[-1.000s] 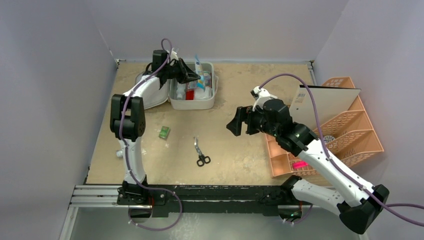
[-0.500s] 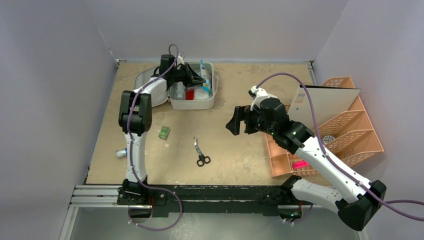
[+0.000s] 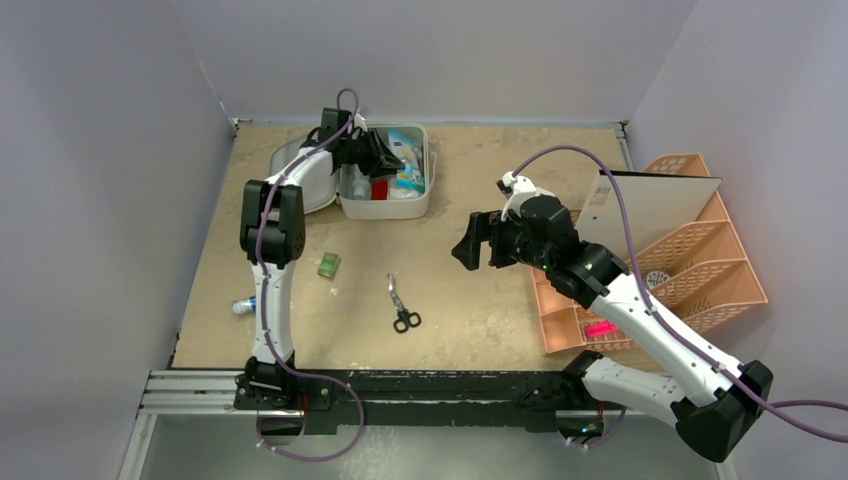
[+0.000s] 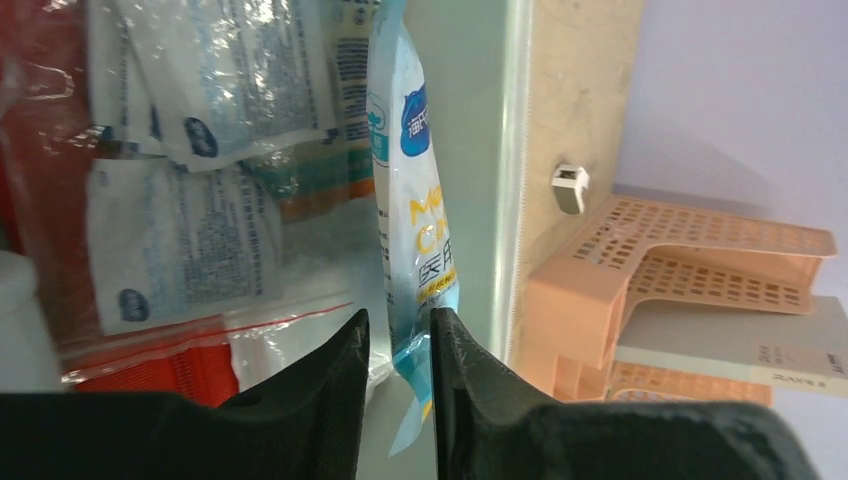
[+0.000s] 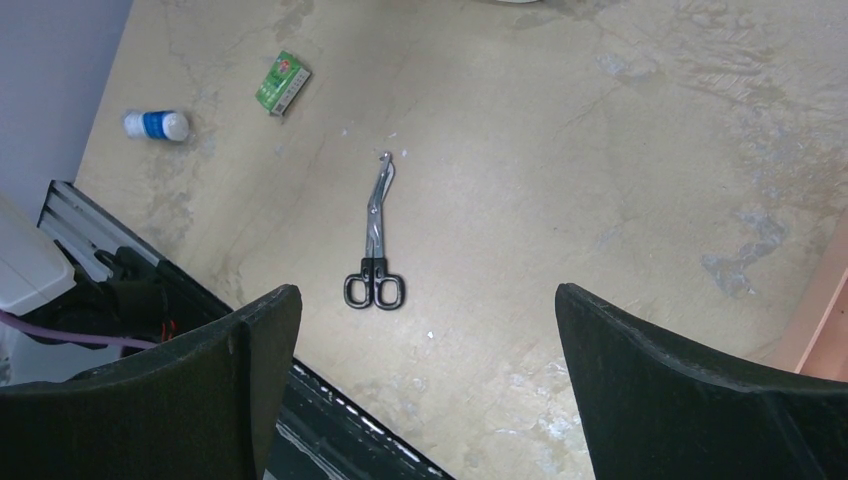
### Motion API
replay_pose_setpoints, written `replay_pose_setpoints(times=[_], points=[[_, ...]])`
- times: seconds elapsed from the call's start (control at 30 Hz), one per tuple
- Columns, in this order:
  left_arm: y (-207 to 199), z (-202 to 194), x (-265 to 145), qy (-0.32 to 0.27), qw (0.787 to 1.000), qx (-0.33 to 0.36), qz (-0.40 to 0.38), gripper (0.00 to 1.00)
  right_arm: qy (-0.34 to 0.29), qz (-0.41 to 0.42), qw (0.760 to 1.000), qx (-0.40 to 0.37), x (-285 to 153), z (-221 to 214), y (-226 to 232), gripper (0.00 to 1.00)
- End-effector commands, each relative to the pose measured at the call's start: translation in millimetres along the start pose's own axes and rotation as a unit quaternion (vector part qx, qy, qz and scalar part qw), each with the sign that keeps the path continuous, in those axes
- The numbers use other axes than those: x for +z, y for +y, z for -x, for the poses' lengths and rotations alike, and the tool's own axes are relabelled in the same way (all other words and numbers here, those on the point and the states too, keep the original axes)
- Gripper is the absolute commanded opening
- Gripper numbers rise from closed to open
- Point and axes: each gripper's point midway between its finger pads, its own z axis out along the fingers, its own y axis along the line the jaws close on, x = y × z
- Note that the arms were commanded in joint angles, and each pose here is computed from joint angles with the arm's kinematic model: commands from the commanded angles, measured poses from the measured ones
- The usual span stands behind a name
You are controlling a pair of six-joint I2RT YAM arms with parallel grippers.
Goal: Organize the medicine kit
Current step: Place the medical item at the medicine box.
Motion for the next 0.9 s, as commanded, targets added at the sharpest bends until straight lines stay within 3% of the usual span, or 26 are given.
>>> replay_pose_setpoints(times=[0.0,0.13,0.53,0.6,0.87], points=[[3,18,-9,-0.023,0.998,0.048,0.036,0.27,-0.029,0.003,1.000,-0.008,-5,16,3,0.99],[7,21,-11,-0.029,0.996,0.069,0.055,0.27,-0.027,0.001,1.000,-0.006,-4,13,2,0.99],[13,23,-2,-0.011,0.991,0.120,0.053,0.05,-0.020,-0.002,1.000,-0.005,3,12,0,0.99],[10,22,-1,-0.006,0.991,0.131,0.041,0.00,-0.019,-0.002,1.000,-0.005,5,12,1,0.99],[-18,6,-3,0.031,0.986,0.159,-0.045,0.00,-0.016,-0.001,1.000,-0.009,5,13,1,0.99]])
